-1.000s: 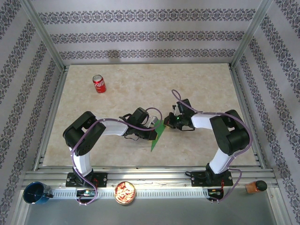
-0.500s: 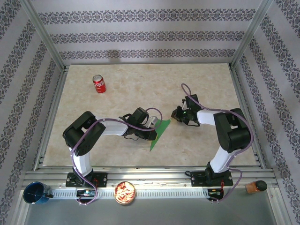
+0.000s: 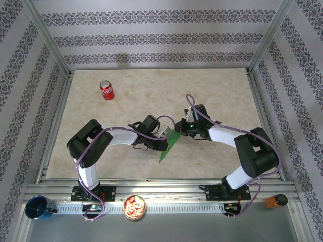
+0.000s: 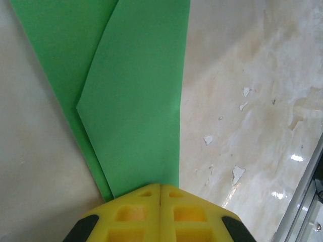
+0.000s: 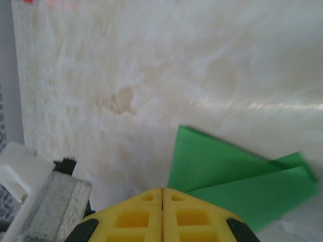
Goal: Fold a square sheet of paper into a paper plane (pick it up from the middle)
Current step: Fold the wing for the fifth time at the center of the table.
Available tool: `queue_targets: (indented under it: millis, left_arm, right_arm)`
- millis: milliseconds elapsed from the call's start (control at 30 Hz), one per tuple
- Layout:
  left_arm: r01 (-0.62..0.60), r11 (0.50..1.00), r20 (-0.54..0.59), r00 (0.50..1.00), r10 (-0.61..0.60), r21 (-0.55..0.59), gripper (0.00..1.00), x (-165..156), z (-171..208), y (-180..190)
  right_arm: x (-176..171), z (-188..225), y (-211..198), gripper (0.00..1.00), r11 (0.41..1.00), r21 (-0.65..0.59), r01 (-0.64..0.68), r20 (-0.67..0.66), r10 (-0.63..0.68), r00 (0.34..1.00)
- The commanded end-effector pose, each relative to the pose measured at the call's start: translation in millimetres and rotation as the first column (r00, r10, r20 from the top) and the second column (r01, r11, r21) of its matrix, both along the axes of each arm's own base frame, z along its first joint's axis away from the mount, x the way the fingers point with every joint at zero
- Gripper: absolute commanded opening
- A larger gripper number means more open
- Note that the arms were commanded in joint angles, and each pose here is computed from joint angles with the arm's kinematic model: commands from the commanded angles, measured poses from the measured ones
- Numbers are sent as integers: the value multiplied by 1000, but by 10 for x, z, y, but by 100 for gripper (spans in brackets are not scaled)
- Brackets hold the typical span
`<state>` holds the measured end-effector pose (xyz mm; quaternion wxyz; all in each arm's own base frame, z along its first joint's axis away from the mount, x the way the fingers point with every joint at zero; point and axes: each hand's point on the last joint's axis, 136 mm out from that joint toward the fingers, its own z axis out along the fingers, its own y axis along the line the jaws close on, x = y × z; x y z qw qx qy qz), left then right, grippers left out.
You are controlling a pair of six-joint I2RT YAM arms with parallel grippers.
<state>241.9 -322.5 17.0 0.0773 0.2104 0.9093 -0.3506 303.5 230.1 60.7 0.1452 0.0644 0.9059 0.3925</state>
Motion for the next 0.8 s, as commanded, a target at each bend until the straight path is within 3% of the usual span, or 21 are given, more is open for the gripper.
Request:
queue_targets:
  millis: [0, 267, 533, 767]
  left_arm:
    - [-14, 968, -123, 991, 46, 250, 0, -294, -449, 529]
    - [-9, 971, -113, 993, 37, 238, 0, -263, -347, 494]
    - [-34, 986, -83, 995, 48, 162, 2, -168, 131, 352]
    - [-76, 996, -112, 991, 71, -41, 3, -43, 535, -18]
  right_arm:
    - [-131, -171, 79, 8, 999, 11, -30, -66, 31, 997]
    - [-144, -588, -199, 7, 990, -130, 53, -142, -71, 987]
    - [-225, -787, -374, 2, 980, -174, 94, -192, -127, 973]
    - [-228, -763, -345, 2, 983, -161, 88, -192, -119, 974]
